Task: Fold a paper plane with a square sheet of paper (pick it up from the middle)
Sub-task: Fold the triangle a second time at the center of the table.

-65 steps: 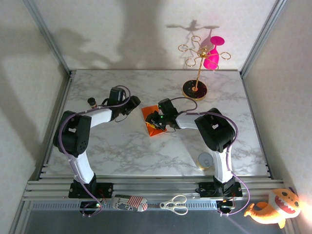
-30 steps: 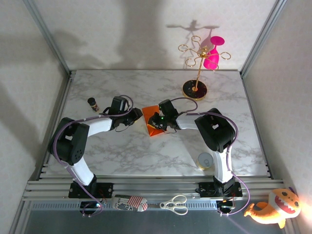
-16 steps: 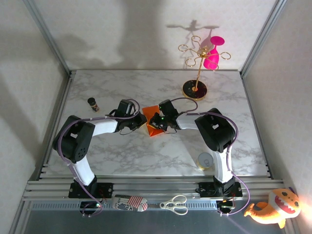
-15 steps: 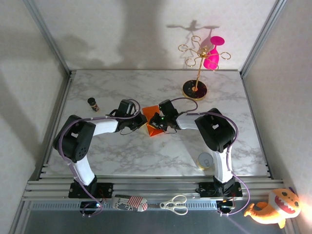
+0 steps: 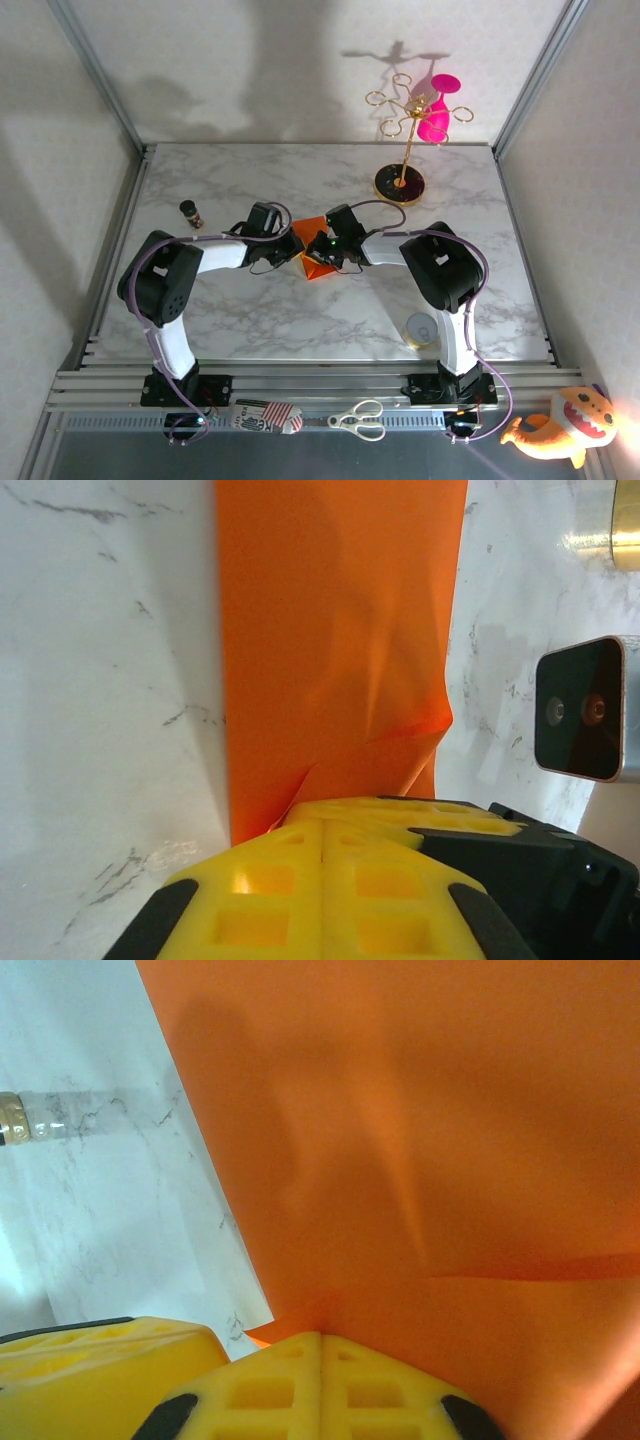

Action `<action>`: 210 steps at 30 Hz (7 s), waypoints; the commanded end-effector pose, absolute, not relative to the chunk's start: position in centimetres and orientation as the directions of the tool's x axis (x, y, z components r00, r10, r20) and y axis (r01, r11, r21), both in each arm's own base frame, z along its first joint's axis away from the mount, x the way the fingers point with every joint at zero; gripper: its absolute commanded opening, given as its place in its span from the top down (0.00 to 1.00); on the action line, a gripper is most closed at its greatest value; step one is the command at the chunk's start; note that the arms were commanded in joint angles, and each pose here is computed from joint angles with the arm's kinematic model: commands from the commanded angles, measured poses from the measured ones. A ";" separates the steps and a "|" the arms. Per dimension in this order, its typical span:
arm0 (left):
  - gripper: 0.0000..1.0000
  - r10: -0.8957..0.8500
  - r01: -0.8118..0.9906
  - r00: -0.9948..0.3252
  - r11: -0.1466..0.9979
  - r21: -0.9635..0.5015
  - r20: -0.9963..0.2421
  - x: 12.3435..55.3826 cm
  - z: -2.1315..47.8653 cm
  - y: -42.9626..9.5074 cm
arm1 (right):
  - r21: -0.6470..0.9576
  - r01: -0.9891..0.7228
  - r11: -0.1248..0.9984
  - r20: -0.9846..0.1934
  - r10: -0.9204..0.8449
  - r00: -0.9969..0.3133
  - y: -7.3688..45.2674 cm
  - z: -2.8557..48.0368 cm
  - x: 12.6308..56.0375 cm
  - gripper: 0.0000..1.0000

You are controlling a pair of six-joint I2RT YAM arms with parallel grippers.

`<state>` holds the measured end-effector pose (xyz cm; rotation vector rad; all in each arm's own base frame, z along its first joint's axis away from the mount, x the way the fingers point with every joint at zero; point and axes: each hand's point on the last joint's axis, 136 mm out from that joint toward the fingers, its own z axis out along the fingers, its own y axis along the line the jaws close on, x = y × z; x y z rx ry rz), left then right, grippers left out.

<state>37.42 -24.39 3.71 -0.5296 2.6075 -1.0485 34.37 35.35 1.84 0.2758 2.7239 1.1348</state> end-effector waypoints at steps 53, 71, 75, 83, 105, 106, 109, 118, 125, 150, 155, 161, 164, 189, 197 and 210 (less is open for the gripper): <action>1.00 -0.293 -0.182 -0.937 0.874 -0.451 -0.190 36.8 -0.2 -22.9 | 0.608 0.131 0.783 -0.111 0.247 -0.963 30.0 -0.5 34.1 1.00; 0.87 -0.321 -0.189 -0.946 0.674 -0.714 -0.053 32.1 5.4 -28.4 | 0.529 0.279 0.801 -0.038 0.351 -0.936 27.6 -2.8 32.1 1.00; 0.88 -0.292 -0.186 -0.956 0.696 -0.694 -0.037 31.3 4.3 -29.1 | 0.523 0.284 0.804 -0.034 0.352 -0.935 27.5 -3.0 32.0 1.00; 0.89 -0.302 -0.186 -0.950 0.747 -0.638 -0.077 32.0 3.2 -28.6 | 0.522 0.281 0.806 -0.032 0.348 -0.937 27.5 -3.1 32.0 1.00; 0.90 -0.298 -0.191 -0.951 0.782 -0.593 -0.087 32.1 1.7 -28.0 | 0.518 0.280 0.808 -0.024 0.340 -0.940 27.5 -3.4 31.8 1.00; 0.90 -0.298 -0.194 -0.951 0.785 -0.588 -0.085 31.9 1.5 -27.8 | 0.517 0.282 0.809 -0.022 0.341 -0.940 27.5 -3.4 31.7 1.00; 0.90 -0.299 -0.199 -0.951 0.791 -0.578 -0.081 31.7 1.0 -27.5 | 0.517 0.282 0.808 -0.021 0.342 -0.940 27.5 -3.4 31.7 1.00; 0.91 -0.305 -0.207 -0.949 0.800 -0.564 -0.084 31.5 0.3 -26.8 | 0.512 0.283 0.811 -0.022 0.342 -0.939 27.4 -3.5 31.7 1.00; 0.91 -0.305 -0.218 -0.950 0.805 -0.552 -0.070 31.0 -0.4 -26.3 | 0.512 0.281 0.812 -0.024 0.341 -0.940 27.4 -3.4 31.8 1.00; 0.94 -0.284 -0.204 -0.957 0.805 -0.558 -0.061 30.4 -0.4 -25.8 | 0.667 0.006 0.745 -0.148 0.141 -0.979 32.3 1.9 33.3 0.99; 0.91 -0.284 -0.169 -0.954 0.777 -0.607 -0.098 31.3 2.1 -26.7 | 0.596 0.076 0.799 -0.113 0.178 -0.978 30.7 -0.2 33.2 1.00; 0.90 -0.297 -0.171 -0.949 0.773 -0.610 -0.110 32.0 2.4 -26.6 | 0.568 0.099 0.817 -0.101 0.189 -0.977 30.1 -1.0 33.0 1.00; 0.92 -0.296 -0.187 -0.951 0.776 -0.603 -0.086 31.5 1.3 -26.4 | 0.562 0.104 0.820 -0.095 0.189 -0.977 30.0 -1.2 32.9 1.00; 1.00 -0.225 -0.085 -0.961 0.796 -0.599 -0.162 31.0 5.8 -24.5 | 0.542 0.133 0.830 -0.073 0.204 -0.976 29.6 -2.1 32.6 1.00; 1.00 -0.312 -0.150 -0.941 0.734 -0.662 -0.133 32.9 4.6 -26.9 | 0.552 0.139 0.823 -0.068 0.210 -0.975 29.7 -2.0 32.7 1.00; 1.00 -0.288 -0.194 -0.954 0.807 -0.557 -0.085 30.9 0.6 -25.4 | 0.610 0.072 0.789 -0.133 0.192 -0.972 30.8 0.9 33.8 1.00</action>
